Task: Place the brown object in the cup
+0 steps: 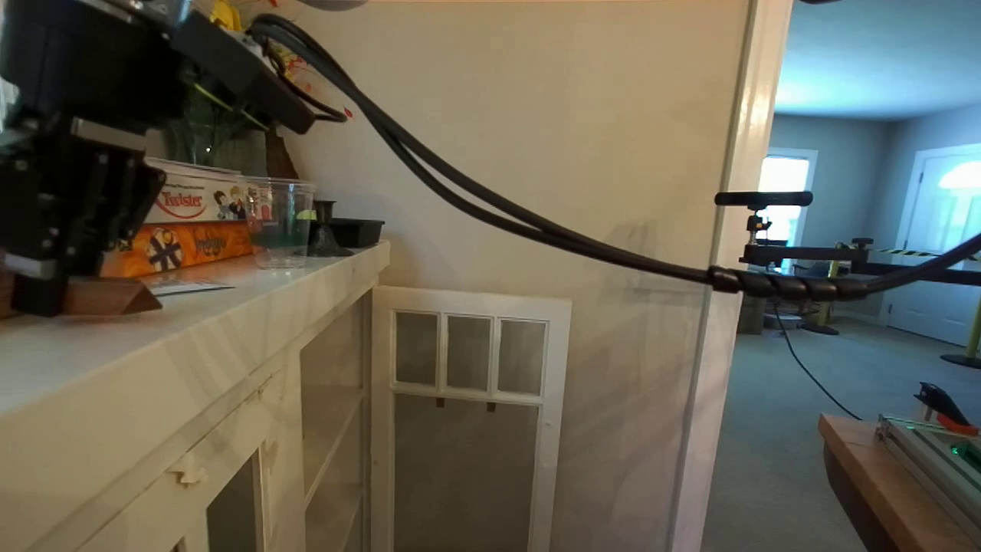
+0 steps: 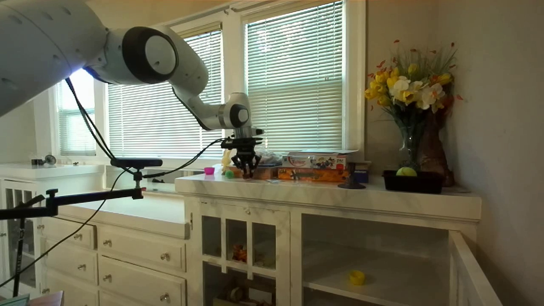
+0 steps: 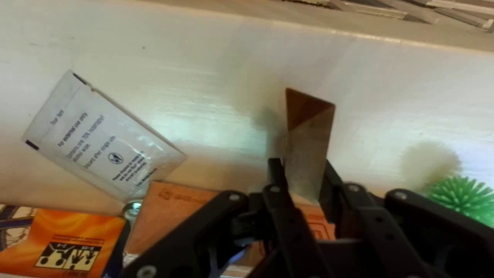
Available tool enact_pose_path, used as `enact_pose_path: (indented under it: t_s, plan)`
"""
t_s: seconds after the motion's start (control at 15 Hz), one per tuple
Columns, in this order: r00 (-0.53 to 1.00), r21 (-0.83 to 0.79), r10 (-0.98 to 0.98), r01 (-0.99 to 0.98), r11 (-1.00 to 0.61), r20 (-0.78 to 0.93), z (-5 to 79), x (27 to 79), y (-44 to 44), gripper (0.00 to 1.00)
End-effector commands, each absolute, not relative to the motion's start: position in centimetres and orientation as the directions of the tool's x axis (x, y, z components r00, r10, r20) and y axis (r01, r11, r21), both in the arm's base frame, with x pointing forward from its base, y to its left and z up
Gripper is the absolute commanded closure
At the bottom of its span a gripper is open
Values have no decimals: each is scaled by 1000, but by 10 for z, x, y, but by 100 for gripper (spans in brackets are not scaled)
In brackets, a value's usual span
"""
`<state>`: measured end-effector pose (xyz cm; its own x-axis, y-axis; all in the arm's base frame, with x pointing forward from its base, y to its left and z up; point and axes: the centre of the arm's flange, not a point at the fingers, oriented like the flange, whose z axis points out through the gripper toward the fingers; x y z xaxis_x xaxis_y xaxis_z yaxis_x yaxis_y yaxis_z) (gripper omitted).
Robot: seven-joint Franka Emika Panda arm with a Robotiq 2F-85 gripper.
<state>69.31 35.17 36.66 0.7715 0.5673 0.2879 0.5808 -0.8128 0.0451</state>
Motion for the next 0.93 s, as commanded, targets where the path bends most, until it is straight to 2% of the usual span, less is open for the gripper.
enact_pose_path:
  t_s: [0.0, 0.47, 0.87]
  plan:
    - [832, 37, 469, 481, -876, 296, 390, 650, 315, 94]
    - [880, 20, 228, 242, -970, 417, 449, 628, 238, 94]
    - [802, 0, 109, 135, -991, 587, 485, 633, 184, 94]
